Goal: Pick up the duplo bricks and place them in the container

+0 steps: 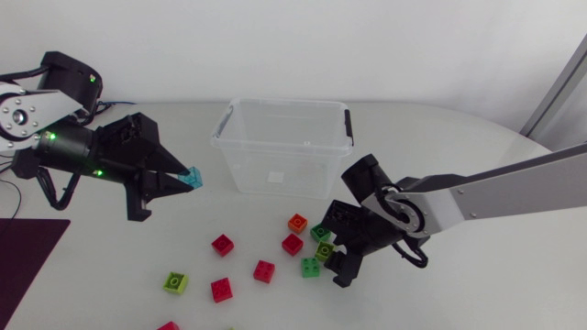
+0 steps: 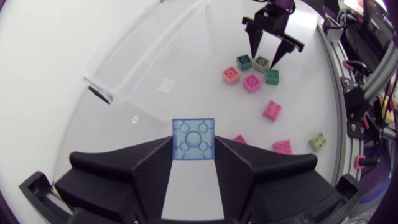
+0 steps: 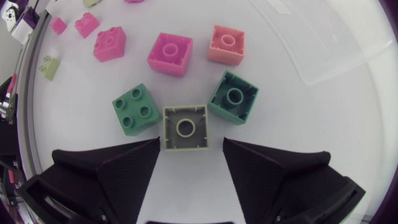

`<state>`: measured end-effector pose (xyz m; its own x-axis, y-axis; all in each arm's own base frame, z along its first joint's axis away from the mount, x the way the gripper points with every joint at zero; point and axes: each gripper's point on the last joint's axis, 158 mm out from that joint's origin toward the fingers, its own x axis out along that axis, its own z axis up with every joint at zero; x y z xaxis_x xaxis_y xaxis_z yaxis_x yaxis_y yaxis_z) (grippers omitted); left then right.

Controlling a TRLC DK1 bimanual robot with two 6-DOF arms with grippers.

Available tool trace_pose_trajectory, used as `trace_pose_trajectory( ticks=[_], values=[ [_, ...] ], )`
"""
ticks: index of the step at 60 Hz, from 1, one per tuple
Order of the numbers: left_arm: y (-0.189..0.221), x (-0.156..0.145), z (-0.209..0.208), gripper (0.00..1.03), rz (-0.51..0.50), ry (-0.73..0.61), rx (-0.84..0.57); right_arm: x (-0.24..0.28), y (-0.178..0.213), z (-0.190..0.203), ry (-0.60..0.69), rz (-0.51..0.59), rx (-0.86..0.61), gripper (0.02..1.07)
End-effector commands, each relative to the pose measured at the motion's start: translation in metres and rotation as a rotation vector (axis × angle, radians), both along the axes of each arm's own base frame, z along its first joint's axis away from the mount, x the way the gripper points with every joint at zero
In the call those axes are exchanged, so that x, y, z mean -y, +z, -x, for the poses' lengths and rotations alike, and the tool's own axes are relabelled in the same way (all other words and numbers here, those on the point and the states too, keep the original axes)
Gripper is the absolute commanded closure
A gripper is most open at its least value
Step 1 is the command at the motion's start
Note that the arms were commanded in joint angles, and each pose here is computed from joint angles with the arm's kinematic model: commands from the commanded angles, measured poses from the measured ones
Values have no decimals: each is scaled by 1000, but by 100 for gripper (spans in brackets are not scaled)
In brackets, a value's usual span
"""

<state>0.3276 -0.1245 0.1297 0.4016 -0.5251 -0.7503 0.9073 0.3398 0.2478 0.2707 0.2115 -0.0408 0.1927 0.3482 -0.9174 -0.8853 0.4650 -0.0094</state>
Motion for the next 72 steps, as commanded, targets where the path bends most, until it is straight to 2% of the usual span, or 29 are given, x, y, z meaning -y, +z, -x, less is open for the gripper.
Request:
trace_pose_trajectory(
  ticks=[1, 2, 6, 11, 16, 19, 31, 43, 47, 50, 53, 55, 57, 72],
  values=[
    [27, 15, -15, 65, 74, 45, 43, -9, 1, -4, 2, -9, 11, 59],
    [30, 18, -17, 65, 80, 45, 47, -10, 1, -4, 6, -12, 11, 62],
    [41, 28, -29, 65, 122, 68, 70, -12, 0, -3, 14, -10, 5, 65],
    [54, 44, -41, 65, 164, 76, 80, -16, -3, 2, 29, -12, -8, 74],
    [62, 61, -48, 65, 193, 67, 88, -18, -3, 2, 32, -14, -8, 76],
    [67, 66, -55, 65, 215, 77, 93, -18, -2, 3, 33, -20, -9, 80],
    [70, 91, -82, 65, 250, 97, 89, -14, 3, 10, 38, -34, -18, 84],
    [72, 102, -117, 63, 275, 163, 107, -7, 35, 18, 33, -56, 22, 84],
    [70, 105, -129, 60, 284, 189, 110, -6, 51, 17, 27, -73, 51, 84],
    [61, 108, -140, 50, 279, 212, 96, -4, 60, 16, 22, -77, 61, 84],
    [50, 108, -149, 36, 256, 241, 89, -3, 71, 12, 13, -87, 79, 84],
    [43, 104, -158, 18, 225, 283, 104, -2, 78, 10, 8, -93, 90, 84],
    [41, 104, -162, 7, 227, 296, 107, 0, 86, 7, 2, -100, 104, 84],
    [63, 59, -161, 5, 230, 391, 154, 6, 148, -25, -55, -168, 216, 84]
  ],
)
